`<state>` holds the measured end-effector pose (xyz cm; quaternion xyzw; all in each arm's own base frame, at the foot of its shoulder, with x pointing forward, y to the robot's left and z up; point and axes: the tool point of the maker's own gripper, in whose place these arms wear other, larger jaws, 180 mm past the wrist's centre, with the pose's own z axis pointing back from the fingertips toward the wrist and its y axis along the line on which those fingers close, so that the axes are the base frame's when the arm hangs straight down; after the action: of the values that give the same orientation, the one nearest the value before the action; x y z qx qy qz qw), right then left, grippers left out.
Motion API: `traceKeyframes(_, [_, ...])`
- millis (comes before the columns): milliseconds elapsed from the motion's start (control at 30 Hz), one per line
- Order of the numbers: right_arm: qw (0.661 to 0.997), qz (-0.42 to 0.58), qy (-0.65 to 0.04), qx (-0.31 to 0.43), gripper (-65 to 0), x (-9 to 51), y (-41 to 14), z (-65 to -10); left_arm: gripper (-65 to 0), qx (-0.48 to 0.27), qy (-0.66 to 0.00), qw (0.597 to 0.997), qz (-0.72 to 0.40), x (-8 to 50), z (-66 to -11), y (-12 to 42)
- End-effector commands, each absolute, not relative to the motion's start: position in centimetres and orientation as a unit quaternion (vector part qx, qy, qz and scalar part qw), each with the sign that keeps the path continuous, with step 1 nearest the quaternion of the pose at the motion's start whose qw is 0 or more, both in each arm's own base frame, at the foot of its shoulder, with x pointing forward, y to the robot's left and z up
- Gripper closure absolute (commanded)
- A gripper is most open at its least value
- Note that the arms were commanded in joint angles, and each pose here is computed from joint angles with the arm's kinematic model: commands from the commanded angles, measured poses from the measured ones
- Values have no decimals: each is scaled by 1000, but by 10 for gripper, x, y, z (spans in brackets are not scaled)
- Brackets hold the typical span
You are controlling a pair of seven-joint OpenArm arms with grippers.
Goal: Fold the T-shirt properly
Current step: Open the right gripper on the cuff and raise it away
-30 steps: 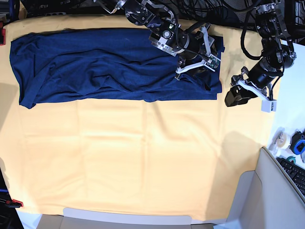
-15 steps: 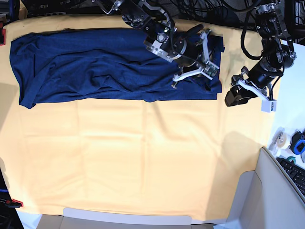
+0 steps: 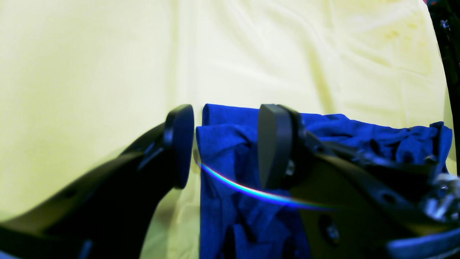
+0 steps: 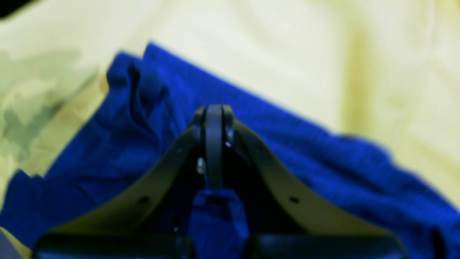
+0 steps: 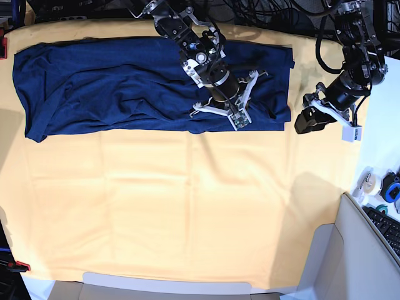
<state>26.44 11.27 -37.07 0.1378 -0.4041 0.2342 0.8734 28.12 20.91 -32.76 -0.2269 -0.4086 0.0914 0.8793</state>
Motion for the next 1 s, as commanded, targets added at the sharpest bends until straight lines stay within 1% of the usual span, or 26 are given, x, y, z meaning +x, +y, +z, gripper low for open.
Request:
traceKeyframes(0, [863,230,-426,144,0,273,119,-358,-284,-226,-431,869,85,288,-314,212])
traceKeyframes(167, [870,236,-408,146,0,266,126,-369,-284,-226,-431,869,85,289,-313,212])
traceKeyframes(233, [867,253,-401,151,0,259,134,-373,-284,-226,-431,869,85,289,-313,212])
traceKeyframes(500, [817,373,-390,201,0,228,174,-367,-284,-226,-431,869,85,289,-313,212])
traceKeyframes(667, [782,430,-392,225,0,217,191,-359,-284,-226,-431,869,85,288,-314,212])
traceKeyframes(833, [760,437,-386,287,0,214,208,-341,-284,-226,-431,869,85,288,-314,212])
traceKeyframes(967, [761,407,-389,322,0,225,211,-326,-284,-226,-431,869,85,288,-313,212])
